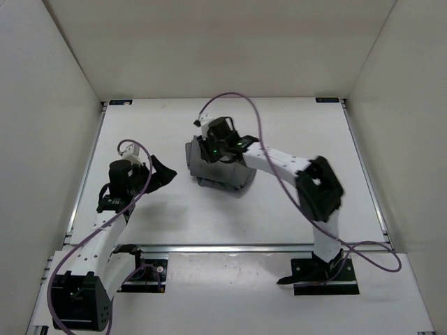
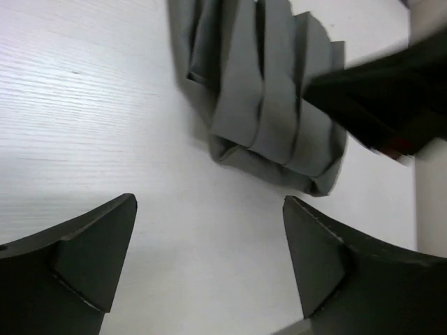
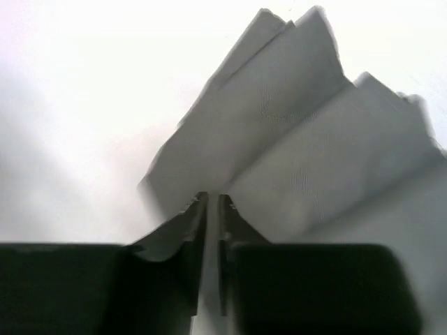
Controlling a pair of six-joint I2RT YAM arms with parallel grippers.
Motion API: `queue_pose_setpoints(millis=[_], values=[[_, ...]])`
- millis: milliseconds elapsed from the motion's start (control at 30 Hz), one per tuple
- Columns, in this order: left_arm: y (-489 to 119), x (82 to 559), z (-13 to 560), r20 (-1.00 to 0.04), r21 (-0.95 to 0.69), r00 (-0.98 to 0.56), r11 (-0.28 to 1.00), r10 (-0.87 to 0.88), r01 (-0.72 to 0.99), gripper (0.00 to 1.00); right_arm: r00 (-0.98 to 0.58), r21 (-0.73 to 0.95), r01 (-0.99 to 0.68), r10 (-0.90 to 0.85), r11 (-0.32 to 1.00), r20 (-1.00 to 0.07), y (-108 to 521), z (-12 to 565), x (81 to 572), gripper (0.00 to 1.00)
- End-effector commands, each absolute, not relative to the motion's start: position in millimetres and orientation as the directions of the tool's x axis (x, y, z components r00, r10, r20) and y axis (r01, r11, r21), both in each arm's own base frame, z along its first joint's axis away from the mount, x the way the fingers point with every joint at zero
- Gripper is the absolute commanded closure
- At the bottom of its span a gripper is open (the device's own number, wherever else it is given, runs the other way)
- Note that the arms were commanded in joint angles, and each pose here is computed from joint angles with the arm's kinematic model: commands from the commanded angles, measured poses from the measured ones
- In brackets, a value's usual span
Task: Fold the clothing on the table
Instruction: Fold the skirt
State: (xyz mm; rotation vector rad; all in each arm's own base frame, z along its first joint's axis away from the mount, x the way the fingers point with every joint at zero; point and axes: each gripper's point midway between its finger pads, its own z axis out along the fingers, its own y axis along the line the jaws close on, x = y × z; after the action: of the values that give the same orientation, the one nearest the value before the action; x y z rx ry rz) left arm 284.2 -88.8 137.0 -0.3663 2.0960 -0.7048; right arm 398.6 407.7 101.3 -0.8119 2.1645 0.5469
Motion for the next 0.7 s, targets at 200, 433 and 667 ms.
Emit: queue_pose_setpoints(millis=[200, 433, 667], values=[[-126.5, 264.6, 171.3, -0.706, -0.626, -0.589, 0.735, -0.393, 0.261, 0.02, -0.243, 0.219, -0.675, 0.068, 0.705, -0.968, 259.6, 273.5, 330.5, 0.84], [-141.0, 251.4, 171.1, -0.731, -0.581, -0.616, 0.742, -0.295, 0.334, 0.01, -0.248, 0.214, -0.673, 0.056, 0.708, -0.967, 219.6, 251.6, 312.4, 0.97], [-134.7, 243.0, 154.6, -0.706, -0.456, -0.692, 0.844, -0.151, 0.282, 0.01, -0.202, 0.194, -0.729, 0.065, 0.657, -0.977, 233.0, 256.5, 301.3, 0.91]])
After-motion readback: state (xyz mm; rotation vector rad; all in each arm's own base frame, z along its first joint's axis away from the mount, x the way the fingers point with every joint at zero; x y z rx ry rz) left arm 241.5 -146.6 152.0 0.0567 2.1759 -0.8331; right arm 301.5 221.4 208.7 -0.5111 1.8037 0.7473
